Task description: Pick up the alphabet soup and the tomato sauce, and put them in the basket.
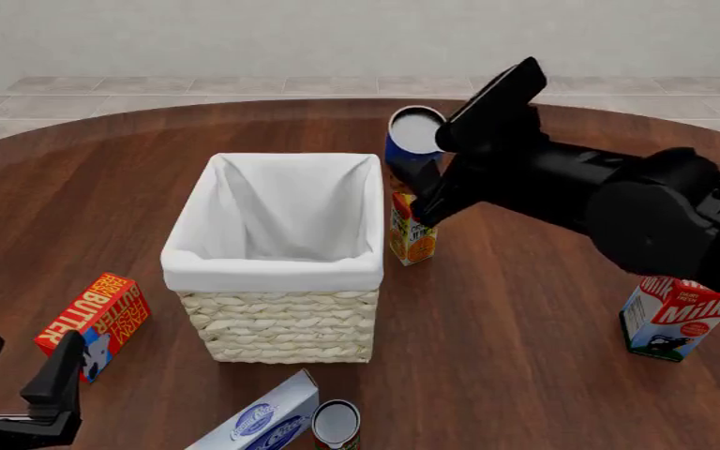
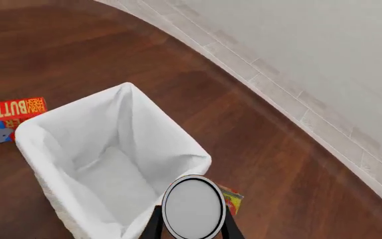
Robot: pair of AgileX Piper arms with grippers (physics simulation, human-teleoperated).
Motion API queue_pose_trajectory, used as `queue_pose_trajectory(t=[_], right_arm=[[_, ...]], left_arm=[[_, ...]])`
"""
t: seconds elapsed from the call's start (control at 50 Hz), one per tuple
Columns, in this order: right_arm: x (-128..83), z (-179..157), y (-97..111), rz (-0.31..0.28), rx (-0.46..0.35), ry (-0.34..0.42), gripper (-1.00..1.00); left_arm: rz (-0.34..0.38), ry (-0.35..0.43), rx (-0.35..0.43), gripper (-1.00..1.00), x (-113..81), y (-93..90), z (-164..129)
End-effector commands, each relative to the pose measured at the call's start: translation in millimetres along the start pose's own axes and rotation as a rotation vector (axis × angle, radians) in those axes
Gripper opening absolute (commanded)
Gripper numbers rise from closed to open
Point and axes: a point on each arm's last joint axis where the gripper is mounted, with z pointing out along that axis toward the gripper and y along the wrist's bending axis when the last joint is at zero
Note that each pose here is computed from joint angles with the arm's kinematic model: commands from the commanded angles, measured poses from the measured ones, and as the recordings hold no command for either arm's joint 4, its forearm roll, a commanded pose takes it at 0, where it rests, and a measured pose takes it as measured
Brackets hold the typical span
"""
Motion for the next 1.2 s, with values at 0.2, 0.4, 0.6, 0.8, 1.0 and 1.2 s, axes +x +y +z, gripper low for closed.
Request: queue_pose_trajectory(t=[0.2, 0.4, 0.6, 0.8, 1.0, 1.2], right_arm=[[-27.7, 4.8, 17.8, -0.006, -0.072, -0.03, -1.0], [-36.9, 8.1, 26.5, -0.003, -0.107, -0.027, -1.0], [-41.7, 12.0, 42.3, 0.001, -0.166, 0.009, -1.0], [-45.5, 22.6, 52.3, -0.014, -0.206, 0.058, -1.0], [-58.0, 25.4, 62.0, -0.027, -0.247, 0.084, -1.0], [-60.8, 35.8, 64.0, -0.03, -0.258, 0.122, -1.0]], left_arm=[[0.001, 0.001, -0.001, 1.0, 0.8, 0.1, -3.3], [0.003, 0.003, -0.003, 1.0, 0.5, 0.2, -0.8], [0.004, 0.004, -0.004, 1.0, 0.1, 0.3, 1.4], [0.002, 0.003, -0.003, 1.0, 0.3, 0.2, 0.0], [-0.002, 0.002, -0.002, 1.0, 0.0, 0.2, 1.3], [-0.004, 0.002, -0.002, 1.0, 0.1, 0.1, 0.4]])
